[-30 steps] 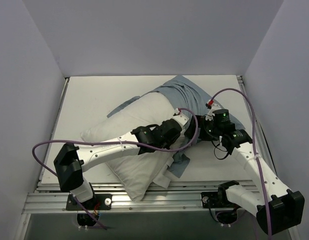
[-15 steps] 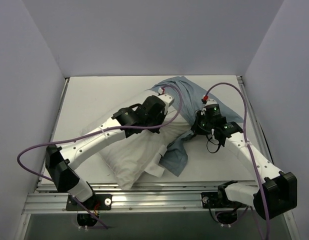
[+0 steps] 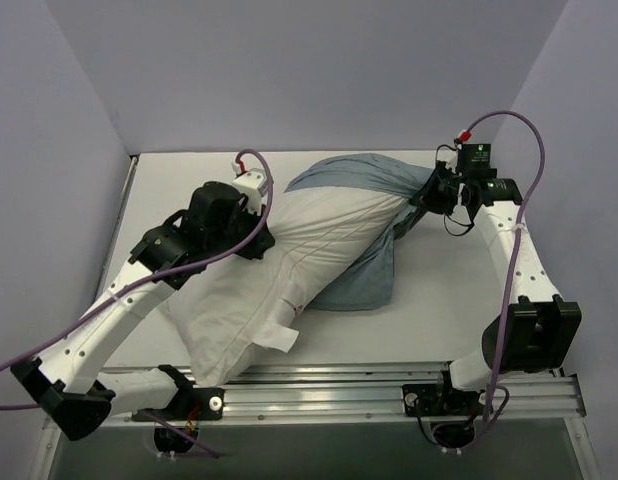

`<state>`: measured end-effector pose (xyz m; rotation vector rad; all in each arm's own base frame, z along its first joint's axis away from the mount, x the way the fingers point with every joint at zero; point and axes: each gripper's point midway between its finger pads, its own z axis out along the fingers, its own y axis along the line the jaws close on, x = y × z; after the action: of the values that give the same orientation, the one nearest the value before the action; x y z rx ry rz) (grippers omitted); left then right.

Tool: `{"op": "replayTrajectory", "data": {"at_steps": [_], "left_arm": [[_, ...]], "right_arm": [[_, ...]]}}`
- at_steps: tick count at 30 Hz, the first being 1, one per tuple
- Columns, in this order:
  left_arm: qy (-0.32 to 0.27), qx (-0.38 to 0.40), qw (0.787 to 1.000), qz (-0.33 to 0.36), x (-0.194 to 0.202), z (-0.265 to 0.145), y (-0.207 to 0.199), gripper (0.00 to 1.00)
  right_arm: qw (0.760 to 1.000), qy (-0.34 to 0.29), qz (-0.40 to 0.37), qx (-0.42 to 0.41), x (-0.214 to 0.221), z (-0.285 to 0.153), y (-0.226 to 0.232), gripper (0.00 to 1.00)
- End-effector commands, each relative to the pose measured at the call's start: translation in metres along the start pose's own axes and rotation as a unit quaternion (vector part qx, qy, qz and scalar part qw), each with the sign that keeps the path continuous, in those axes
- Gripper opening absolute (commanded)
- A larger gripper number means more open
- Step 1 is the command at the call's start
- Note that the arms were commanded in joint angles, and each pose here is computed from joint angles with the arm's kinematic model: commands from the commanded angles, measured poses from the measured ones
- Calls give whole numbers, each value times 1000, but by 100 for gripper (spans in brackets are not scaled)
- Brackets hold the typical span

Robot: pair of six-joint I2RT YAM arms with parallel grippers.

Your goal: Remove the pillowcase from the pillow

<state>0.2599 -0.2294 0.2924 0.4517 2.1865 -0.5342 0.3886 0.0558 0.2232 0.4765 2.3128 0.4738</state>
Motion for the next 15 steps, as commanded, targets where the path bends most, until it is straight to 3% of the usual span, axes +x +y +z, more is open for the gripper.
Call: {"op": "replayTrajectory", "data": {"at_steps": [1, 5, 9, 12, 15], "left_arm": [[36, -133, 990, -20, 43, -68, 69, 2], [46, -61, 995, -58, 62, -57, 44, 2], [71, 42, 992, -98, 92, -53, 9, 2], [84, 57, 990, -101, 114, -60, 7, 2], [90, 14, 992, -82, 119, -67, 24, 2]], "right_arm": [[966, -169, 51, 188, -108, -23, -102, 0], [974, -149, 41, 167, -101, -15, -96, 0], [966, -128, 78, 210, -77, -11, -139, 0], [956, -137, 121, 230, -78, -19, -175, 0], [956, -147, 134, 217, -92, -26, -181, 0]]}}
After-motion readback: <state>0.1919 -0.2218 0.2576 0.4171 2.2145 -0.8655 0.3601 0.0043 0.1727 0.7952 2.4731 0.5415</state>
